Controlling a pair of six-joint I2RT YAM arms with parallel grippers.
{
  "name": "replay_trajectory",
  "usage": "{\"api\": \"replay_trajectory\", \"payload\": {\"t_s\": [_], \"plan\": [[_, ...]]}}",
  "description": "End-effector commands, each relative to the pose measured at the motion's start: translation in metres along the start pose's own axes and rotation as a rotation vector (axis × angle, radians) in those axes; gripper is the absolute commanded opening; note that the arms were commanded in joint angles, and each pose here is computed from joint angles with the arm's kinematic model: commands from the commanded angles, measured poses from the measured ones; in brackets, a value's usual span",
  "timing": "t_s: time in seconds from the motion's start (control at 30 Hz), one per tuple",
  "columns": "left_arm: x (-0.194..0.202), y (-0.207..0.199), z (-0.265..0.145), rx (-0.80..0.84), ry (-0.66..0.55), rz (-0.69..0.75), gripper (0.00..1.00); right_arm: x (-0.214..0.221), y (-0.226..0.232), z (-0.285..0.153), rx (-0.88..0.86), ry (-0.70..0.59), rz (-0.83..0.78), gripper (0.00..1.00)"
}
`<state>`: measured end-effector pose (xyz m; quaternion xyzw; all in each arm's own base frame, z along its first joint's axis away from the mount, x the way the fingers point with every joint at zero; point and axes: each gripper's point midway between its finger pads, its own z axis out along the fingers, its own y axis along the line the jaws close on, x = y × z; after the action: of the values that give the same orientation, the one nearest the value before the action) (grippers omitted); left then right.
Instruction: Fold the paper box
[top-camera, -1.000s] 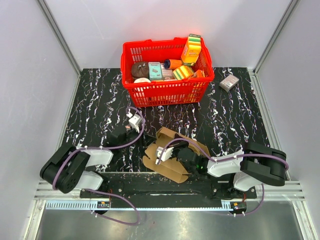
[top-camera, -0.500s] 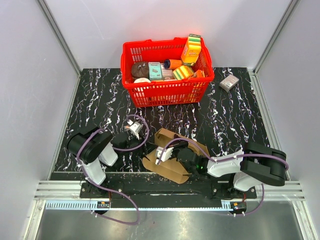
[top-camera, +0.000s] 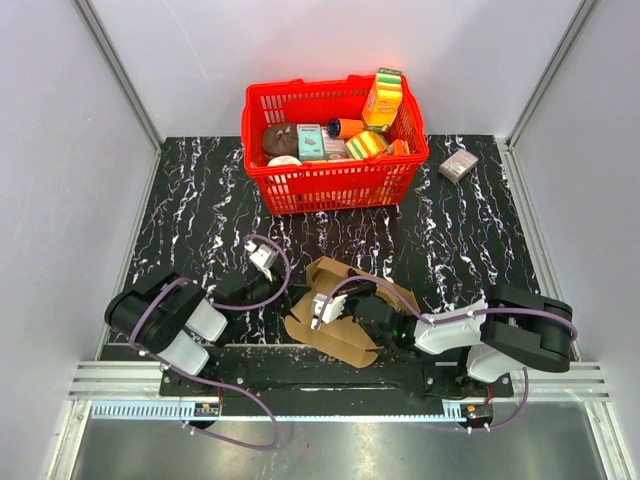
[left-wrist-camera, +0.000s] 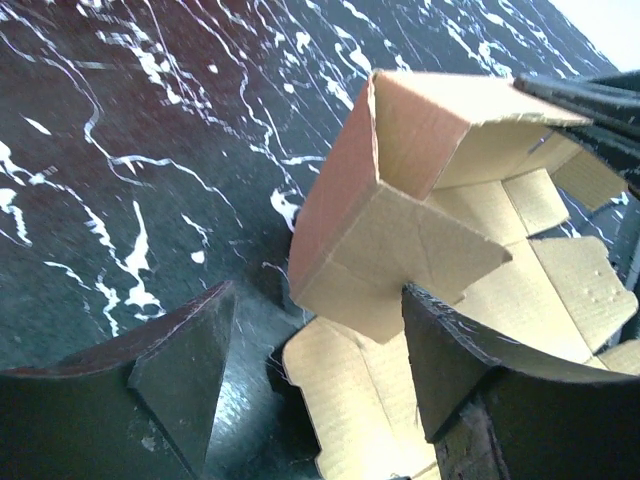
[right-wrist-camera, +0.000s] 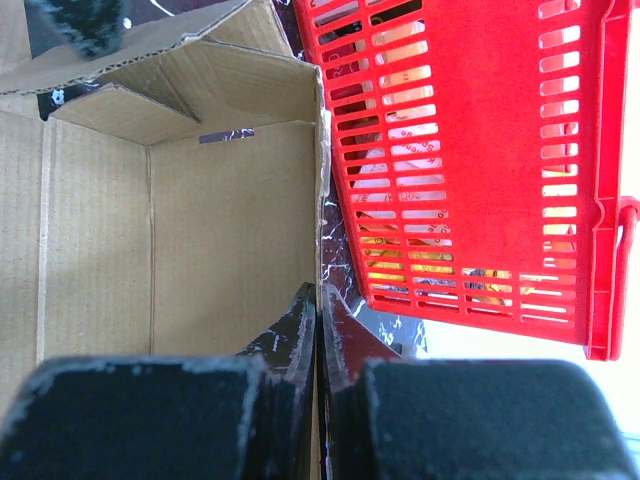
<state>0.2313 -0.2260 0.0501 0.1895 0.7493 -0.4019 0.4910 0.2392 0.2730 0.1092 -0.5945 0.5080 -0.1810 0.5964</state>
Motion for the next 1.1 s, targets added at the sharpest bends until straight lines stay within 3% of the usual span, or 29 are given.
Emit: {"api": "replay_trajectory", "payload": {"t_s": [0.0, 0.17, 0.43, 1.07], "plan": [[-0.051, 0.002, 0.000, -0.037, -0.187, 0.150, 0.72, -0.016, -0.013, -0.001, 0.039, -0.049, 0.060, 0.09], [-0.056, 0.008, 0.003, -0.068, -0.176, 0.199, 0.72, -0.015, -0.013, -0.001, 0.038, -0.048, 0.057, 0.09], [-0.044, 0.000, 0.019, 0.034, -0.122, 0.234, 0.72, -0.015, -0.013, -0.002, 0.038, -0.049, 0.063, 0.09], [-0.056, -0.014, 0.032, 0.138, -0.170, 0.270, 0.74, -0.013, -0.002, -0.002, -0.005, -0.051, 0.056, 0.11]]}}
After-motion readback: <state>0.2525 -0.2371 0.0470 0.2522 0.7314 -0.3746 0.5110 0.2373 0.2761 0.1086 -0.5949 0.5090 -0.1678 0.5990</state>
